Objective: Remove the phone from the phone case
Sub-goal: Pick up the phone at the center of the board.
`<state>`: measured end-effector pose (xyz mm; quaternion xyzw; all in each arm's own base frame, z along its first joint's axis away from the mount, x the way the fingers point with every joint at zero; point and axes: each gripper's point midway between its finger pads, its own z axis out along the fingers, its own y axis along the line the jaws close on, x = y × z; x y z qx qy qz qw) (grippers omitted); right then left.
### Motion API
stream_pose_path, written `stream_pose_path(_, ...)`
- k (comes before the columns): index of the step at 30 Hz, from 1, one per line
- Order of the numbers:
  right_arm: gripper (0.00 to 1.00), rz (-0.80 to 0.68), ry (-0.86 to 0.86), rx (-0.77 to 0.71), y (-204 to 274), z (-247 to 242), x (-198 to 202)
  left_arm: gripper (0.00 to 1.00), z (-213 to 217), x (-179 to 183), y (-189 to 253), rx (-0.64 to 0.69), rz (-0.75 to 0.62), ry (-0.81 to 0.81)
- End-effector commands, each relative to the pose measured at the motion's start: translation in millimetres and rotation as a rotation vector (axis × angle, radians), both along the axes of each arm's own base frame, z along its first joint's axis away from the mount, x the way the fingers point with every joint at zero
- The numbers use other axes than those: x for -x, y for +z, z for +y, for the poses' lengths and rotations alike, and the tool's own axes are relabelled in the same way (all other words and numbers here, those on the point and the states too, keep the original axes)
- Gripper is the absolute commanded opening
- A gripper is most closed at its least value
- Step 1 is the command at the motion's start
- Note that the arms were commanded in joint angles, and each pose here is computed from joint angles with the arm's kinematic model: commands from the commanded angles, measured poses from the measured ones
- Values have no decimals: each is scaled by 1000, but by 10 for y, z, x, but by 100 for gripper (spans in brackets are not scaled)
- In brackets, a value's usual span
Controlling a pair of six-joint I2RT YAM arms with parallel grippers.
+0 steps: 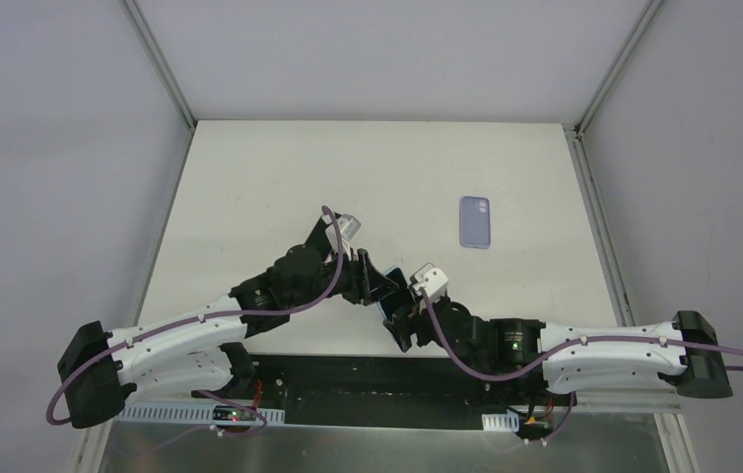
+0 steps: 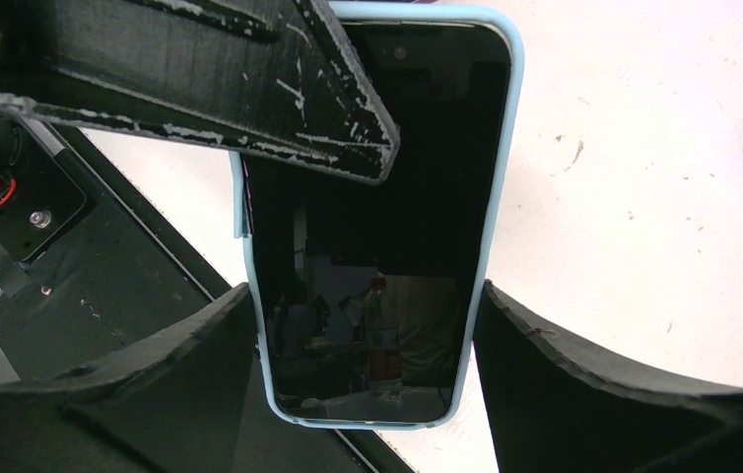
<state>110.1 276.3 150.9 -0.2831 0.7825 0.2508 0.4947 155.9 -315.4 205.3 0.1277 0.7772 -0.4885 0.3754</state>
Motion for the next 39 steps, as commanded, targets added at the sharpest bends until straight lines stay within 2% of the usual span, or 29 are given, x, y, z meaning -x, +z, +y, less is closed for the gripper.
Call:
stream_pose_path(1,0,-2,-11,-173,444,148,-7,43,-70,-43,272,53,-72,8)
stream_pose_path(15,0,18,11,-183,465,206,42,12,-70,-19,288,56,-84,9)
stream_pose_path(19,0,21,11,-186,470,214,48,0,-53,-18,314,61,-93,12)
stream_pose_path(21,16,26,23,-182,475,225,70,0,-39,-23,328,66,-95,20)
stream_pose_path(27,83,41,44,-183,484,264,121,0,16,-34,410,90,-105,45)
stream_pose_path(28,90,45,47,-183,489,270,128,0,32,-39,438,97,-110,53)
stream_pose_path(31,99,59,38,-190,538,276,131,0,97,-71,508,113,-130,86)
stream_pose_path(39,100,91,-41,-277,715,184,69,0,459,-300,845,157,-227,291)
